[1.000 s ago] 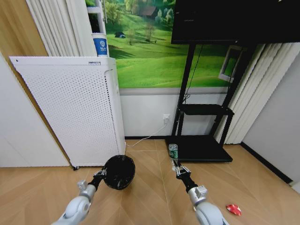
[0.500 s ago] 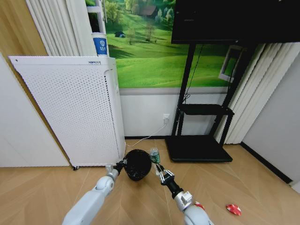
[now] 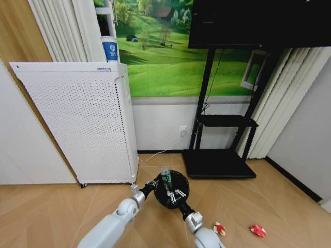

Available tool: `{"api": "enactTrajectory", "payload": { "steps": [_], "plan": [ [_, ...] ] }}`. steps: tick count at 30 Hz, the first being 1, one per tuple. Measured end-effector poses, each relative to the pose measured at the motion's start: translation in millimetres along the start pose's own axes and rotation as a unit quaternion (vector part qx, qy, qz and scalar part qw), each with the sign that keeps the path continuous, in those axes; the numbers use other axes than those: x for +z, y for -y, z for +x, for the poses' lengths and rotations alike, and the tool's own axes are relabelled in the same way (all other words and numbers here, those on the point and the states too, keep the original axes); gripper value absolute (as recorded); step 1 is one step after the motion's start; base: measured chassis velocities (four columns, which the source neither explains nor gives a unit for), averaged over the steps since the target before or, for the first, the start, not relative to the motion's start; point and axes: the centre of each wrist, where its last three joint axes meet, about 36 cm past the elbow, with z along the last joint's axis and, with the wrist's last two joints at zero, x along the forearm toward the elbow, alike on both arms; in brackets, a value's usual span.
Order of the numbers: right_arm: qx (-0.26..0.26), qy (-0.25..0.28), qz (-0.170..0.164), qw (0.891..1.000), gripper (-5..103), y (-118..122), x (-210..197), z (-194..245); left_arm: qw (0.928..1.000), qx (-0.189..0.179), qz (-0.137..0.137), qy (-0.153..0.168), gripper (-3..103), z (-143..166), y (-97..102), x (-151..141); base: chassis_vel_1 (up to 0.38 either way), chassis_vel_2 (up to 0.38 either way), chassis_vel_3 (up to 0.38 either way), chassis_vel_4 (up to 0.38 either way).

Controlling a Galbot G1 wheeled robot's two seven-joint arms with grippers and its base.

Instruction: Pick up the trash bin and place the garbage on the floor into it.

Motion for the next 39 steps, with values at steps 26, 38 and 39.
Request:
{"api": "enactTrajectory", "payload": {
  "steps": [26,38,39],
  "plan": [
    [0.123,0.009,0.035,0.992,99,61,-32,39,0.9963,-0.076,0.009,0.039,7,23,-38.3,-12,0.000,0.000,0.000,0.000],
    [0.191,-0.096,0.095,0.972,100,89,74,87,0.9928,-0.105,0.011,0.057,7,59,-49.1,-16,0.000,0.000,0.000,0.000],
    [0.190,-0.110,0.095,0.971,100,89,84,93,0.9926,-0.106,0.010,0.058,7,61,-48.8,-17,0.000,0.000,0.000,0.000]
  ]
}}
